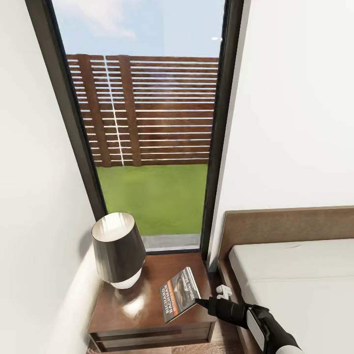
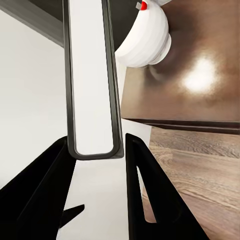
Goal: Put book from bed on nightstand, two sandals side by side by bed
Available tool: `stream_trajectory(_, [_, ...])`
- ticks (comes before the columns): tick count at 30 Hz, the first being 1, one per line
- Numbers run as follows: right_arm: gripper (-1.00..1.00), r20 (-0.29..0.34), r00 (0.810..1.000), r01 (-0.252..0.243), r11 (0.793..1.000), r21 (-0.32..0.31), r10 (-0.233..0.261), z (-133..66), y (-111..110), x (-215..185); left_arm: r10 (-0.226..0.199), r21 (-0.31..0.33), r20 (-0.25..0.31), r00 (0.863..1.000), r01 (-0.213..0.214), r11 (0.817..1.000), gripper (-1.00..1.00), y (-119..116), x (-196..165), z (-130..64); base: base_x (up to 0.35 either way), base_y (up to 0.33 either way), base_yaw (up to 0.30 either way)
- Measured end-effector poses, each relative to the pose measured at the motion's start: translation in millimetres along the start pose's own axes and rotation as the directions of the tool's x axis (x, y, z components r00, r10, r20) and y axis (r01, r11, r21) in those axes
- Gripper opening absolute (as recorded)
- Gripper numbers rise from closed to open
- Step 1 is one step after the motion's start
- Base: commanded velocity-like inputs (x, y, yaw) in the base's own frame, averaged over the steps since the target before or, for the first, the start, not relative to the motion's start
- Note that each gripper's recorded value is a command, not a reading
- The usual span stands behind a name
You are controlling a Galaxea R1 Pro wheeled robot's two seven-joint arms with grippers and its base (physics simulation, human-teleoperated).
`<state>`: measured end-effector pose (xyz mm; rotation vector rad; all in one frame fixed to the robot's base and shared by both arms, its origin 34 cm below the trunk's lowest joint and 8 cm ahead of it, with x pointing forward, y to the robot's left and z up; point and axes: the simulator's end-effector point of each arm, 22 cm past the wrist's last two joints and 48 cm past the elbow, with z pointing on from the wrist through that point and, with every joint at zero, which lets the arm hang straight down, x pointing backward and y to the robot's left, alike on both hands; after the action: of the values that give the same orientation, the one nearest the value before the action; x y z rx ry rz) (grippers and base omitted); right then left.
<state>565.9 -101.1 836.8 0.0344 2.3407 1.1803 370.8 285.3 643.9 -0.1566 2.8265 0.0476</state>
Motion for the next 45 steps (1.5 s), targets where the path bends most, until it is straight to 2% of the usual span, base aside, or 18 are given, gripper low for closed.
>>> stream_trajectory(11, [-1.0, 0.002, 1.0, 0.003, 1.0, -0.004, -0.003, -0.3, 1.1, -1.6, 0.039, 0.004, 0.032, 0.999, -0.039, 0.999, 1.0, -3.4, -25.4, 0.5, 0.0, 0.0, 0.0])
stream_trajectory(19, [-1.0, 0.005, 1.0, 0.005, 1.0, -0.005, -0.005, -1.3, 0.6, -3.6, 0.052, 0.007, 0.059, 0.997, -0.053, 0.999, 1.0, -5.4, -49.5, 0.3, 0.0, 0.0, 0.0])
stream_trajectory(34, [-1.0, 0.018, 1.0, 0.014, 1.0, 0.013, -0.014, -7.9, -6.7, -17.9, 0.057, 0.007, 0.064, 0.996, -0.058, 0.998, 1.0, -2.4, -55.3, 0.1, 0.0, 0.0, 0.0])
stream_trajectory(41, [-1.0, -0.009, 1.0, -0.018, 1.0, 0.01, 0.018, -8.1, -4.8, -17.9, 0.057, 0.006, 0.067, 0.996, -0.057, 0.998, 1.0, -1.9, -56.1, 0.1, 0.0, 0.0, 0.0])
stream_trajectory(45, [-1.0, -0.009, 1.0, -0.019, 1.0, 0.007, 0.019, -7.5, -1.5, -27.3, 0.057, 0.006, 0.069, 0.996, -0.057, 0.998, 1.0, -2.1, -56.4, 0.1, 0.0, 0.0, 0.0])
